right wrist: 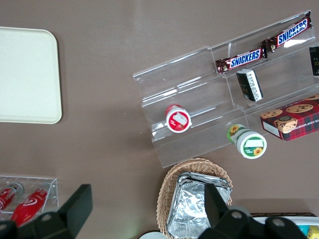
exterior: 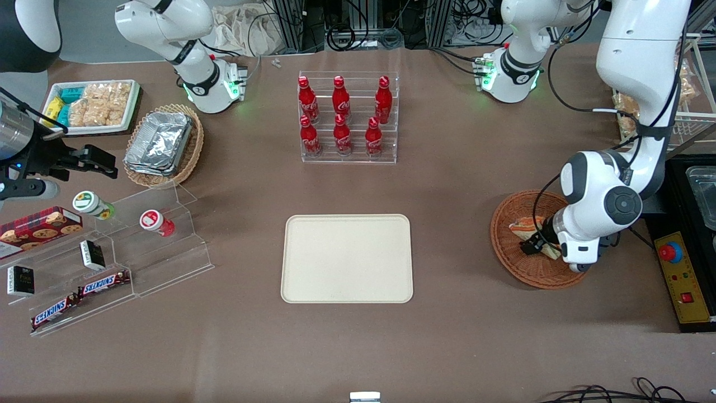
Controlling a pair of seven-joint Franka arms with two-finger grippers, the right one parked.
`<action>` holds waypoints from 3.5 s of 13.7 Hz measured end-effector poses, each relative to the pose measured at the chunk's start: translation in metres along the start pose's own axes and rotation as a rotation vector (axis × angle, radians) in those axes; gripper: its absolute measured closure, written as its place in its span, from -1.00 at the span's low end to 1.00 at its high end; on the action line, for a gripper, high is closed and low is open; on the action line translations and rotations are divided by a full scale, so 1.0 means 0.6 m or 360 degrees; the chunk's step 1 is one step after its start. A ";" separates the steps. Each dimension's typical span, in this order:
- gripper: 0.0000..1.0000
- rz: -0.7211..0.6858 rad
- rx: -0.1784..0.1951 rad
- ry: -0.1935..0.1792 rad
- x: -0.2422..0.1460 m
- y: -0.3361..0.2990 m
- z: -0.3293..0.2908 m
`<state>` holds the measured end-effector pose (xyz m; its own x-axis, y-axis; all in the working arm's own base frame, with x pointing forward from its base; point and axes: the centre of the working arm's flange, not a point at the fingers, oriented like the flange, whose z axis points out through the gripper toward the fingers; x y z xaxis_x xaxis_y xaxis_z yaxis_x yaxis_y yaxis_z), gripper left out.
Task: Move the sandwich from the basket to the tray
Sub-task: 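Close the left gripper on the sandwich's edge, then lift the sandwich out of the basket and carry it toward the tray, then lower the sandwich onto the cream tray and open the left gripper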
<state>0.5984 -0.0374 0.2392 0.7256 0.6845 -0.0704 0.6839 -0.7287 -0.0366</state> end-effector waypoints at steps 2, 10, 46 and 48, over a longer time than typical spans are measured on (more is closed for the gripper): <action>-0.67 -0.0009 0.0001 -0.0001 0.000 0.000 0.006; 0.44 -0.0013 0.0025 -0.0008 0.013 0.004 -0.090; -0.52 0.1288 -0.0332 0.0027 -0.426 0.401 0.027; -0.92 0.1241 -0.0363 0.0053 -0.417 0.408 0.005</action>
<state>0.5843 -0.3874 0.2447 0.9992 -0.0152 0.0379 -0.0230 -0.9763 0.2153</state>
